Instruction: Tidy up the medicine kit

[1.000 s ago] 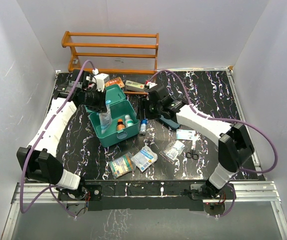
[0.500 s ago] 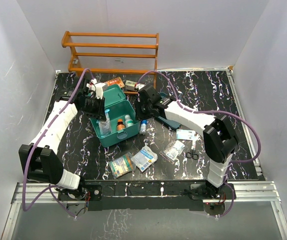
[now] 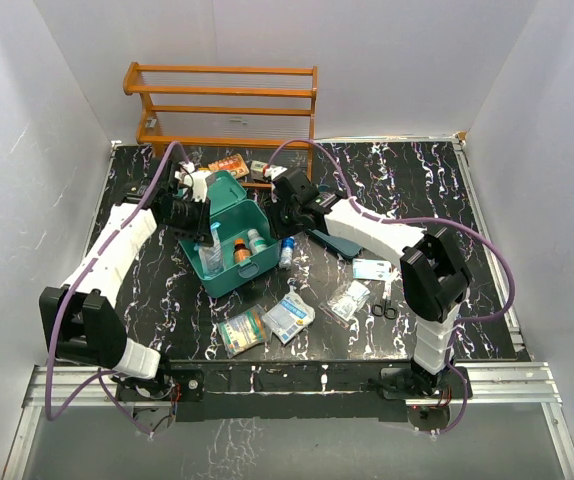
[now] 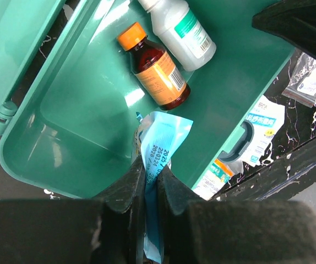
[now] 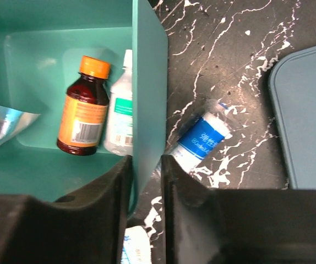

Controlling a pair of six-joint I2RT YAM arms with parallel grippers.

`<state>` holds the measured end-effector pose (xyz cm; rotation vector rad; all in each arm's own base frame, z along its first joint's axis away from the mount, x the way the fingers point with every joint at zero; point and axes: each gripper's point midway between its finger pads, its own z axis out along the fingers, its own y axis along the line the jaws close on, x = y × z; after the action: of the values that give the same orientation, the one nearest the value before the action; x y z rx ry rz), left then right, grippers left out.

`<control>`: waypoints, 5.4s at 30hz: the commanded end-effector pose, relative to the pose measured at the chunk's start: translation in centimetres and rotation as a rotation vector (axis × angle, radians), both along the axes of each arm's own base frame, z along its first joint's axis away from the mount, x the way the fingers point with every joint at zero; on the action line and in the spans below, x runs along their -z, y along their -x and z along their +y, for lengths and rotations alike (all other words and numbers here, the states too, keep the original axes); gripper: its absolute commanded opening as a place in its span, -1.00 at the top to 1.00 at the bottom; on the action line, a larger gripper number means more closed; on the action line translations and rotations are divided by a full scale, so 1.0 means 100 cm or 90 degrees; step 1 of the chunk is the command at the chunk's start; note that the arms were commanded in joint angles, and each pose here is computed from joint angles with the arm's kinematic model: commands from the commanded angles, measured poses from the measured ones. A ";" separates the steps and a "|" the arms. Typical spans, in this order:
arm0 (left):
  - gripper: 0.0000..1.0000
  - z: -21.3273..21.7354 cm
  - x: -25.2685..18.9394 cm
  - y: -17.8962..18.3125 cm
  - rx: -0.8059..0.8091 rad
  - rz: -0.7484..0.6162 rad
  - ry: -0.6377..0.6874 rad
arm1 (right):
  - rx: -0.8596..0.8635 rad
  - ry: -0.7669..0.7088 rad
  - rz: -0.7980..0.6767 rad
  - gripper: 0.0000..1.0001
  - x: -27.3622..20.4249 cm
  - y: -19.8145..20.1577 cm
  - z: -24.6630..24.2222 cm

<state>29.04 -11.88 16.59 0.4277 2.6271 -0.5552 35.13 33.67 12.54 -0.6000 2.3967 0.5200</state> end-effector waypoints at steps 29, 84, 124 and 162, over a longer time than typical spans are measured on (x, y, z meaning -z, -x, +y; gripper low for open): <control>0.35 0.006 0.072 -0.005 0.001 0.095 -0.017 | 0.143 -0.019 -0.193 -0.13 -0.080 -0.069 -0.024; 0.14 0.042 0.051 -0.028 -0.205 -0.137 -0.277 | 0.120 -0.124 -0.175 -0.13 -0.088 -0.032 -0.030; 0.48 0.017 0.131 -0.016 -0.146 -0.045 -0.281 | 0.138 -0.123 -0.165 -0.11 -0.081 -0.036 -0.030; -0.97 0.004 -0.141 0.018 -0.271 -0.379 0.097 | 0.052 -0.171 0.039 -0.19 -0.032 0.151 -0.007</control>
<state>28.86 -11.05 30.41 0.0484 1.9827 -0.2978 22.19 30.07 15.71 -0.3762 2.3710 0.6986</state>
